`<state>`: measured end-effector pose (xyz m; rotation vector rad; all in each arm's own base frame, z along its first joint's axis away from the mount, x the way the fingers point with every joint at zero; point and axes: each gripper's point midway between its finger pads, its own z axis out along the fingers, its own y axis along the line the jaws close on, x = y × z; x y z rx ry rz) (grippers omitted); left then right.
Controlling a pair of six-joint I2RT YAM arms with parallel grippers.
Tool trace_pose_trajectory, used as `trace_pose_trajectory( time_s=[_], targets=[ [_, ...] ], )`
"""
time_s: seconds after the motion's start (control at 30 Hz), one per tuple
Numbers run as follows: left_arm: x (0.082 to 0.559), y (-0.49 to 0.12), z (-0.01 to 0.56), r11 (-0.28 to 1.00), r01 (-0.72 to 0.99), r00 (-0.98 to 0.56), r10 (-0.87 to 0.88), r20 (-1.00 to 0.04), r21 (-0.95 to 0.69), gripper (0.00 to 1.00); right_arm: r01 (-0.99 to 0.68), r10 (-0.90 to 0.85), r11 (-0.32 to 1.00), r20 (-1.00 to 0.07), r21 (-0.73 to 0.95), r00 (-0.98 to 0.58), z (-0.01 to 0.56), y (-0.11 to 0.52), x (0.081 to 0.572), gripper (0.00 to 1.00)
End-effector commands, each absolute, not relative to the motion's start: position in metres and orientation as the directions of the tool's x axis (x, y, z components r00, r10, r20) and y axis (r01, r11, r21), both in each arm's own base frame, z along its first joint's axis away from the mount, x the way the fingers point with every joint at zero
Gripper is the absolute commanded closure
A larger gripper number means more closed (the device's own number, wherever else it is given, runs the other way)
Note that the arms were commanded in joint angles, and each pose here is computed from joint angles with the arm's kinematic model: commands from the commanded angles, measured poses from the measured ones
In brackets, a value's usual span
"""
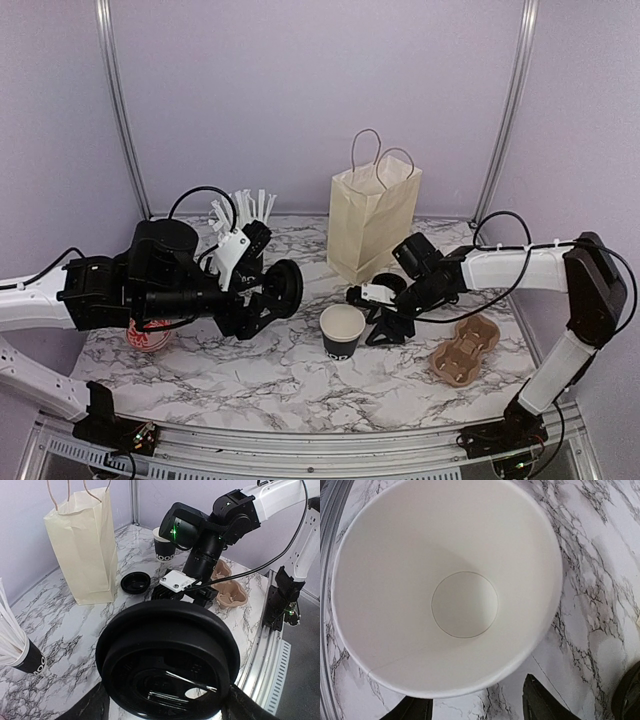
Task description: Pack the takeout coffee
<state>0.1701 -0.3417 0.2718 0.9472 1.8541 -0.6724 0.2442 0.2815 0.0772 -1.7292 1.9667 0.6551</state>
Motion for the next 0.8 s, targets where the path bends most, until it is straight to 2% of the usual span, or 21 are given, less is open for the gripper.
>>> trace_pose_trajectory(
  time_s=[0.0, 0.23, 0.53, 0.77],
  targets=[
    [0.17, -0.318, 0.275, 0.595, 0.803, -0.288, 0.369, -0.884, -0.013, 0.24, -0.999, -0.773, 0.04, -0.633, 0.006, -0.034, 0.085, 0.301, 0.246, 0.42],
    [0.168, -0.311, 0.278, 0.603, 0.797, -0.298, 0.344, -0.89, -0.034, 0.23, -0.998, -0.728, -0.023, -0.685, 0.065, -0.028, 0.087, 0.325, 0.238, 0.46],
    [0.163, -0.316, 0.274, 0.559, 0.829, -0.292, 0.439, -0.85, 0.004, 0.23, -0.977, -0.732, -0.171, -0.681, 0.13, 0.038, 0.079, 0.357, 0.191, 0.5],
    [0.157, -0.321, 0.261, 0.512, 0.859, -0.295, 0.526, -0.798, 0.02, 0.23, -0.98, -0.756, -0.158, -0.653, 0.117, 0.044, 0.086, 0.35, 0.19, 0.51]
  ],
)
